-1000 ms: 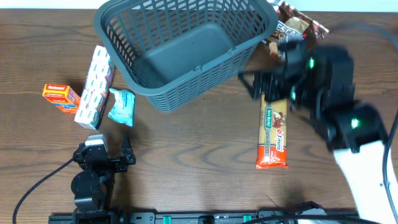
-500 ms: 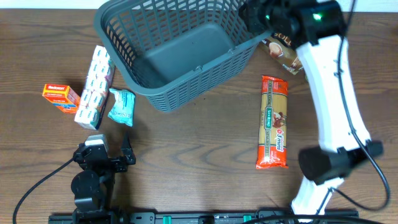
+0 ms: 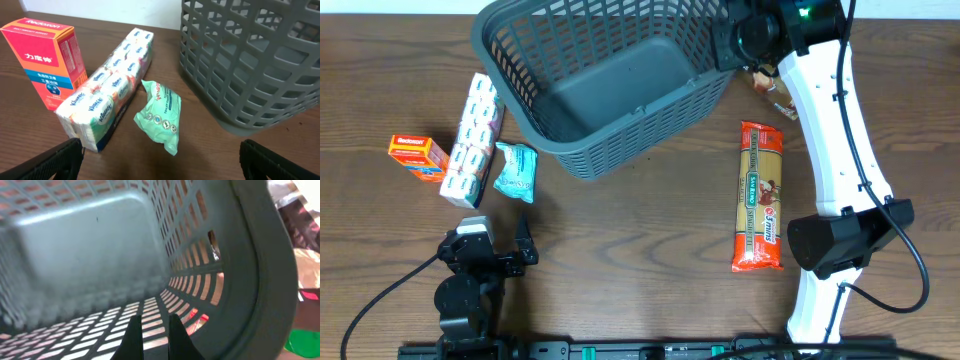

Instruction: Pack container

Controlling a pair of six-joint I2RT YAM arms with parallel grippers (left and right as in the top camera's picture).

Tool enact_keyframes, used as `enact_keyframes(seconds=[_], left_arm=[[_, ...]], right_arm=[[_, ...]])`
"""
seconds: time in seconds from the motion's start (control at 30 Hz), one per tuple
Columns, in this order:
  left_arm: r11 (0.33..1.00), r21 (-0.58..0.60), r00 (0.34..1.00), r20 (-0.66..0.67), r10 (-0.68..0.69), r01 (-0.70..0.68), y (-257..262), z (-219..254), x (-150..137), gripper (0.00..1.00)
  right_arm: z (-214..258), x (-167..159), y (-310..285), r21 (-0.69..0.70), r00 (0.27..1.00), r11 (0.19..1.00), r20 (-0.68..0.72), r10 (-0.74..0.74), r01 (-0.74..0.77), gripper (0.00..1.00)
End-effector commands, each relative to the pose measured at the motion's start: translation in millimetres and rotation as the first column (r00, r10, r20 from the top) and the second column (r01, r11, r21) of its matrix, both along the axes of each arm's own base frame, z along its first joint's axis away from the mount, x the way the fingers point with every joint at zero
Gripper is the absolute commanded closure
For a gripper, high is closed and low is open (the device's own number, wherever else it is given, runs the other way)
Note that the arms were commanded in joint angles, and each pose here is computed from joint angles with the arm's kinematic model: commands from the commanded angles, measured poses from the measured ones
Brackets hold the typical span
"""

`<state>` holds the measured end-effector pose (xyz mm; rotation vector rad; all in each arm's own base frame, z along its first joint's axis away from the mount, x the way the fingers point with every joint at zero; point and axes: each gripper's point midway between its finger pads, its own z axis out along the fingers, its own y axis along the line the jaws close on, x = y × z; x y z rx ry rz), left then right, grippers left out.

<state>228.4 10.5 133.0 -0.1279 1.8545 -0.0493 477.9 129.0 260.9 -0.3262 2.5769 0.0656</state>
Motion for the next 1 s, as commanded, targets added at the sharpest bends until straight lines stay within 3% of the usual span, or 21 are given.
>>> enact_keyframes(seconds=[0.0,0.5,0.97], left_arm=[[1.000,0.012,1.000,-0.023,0.006,-0.006,2.1,-10.7,-0.4,0.02],[1.000,0.012,1.000,-0.023,0.006,-0.006,2.1,-10.7,-0.4,0.02],[1.000,0.012,1.000,-0.023,0.006,-0.006,2.1,-10.7,-0.4,0.01]], right_arm=[[5.2,-8.3,-9.5,-0.037,1.000,0.999,-0.012,-0.002,0.001,0.99],[-13.2,-61.7,-4.2,-0.090,0.976,0.995,-0.215,0.026,-0.046,0.99],[-15.7,-92.9,7.7,-0.109,0.953,0.992,-0.302,0.035,-0.071,0.99]])
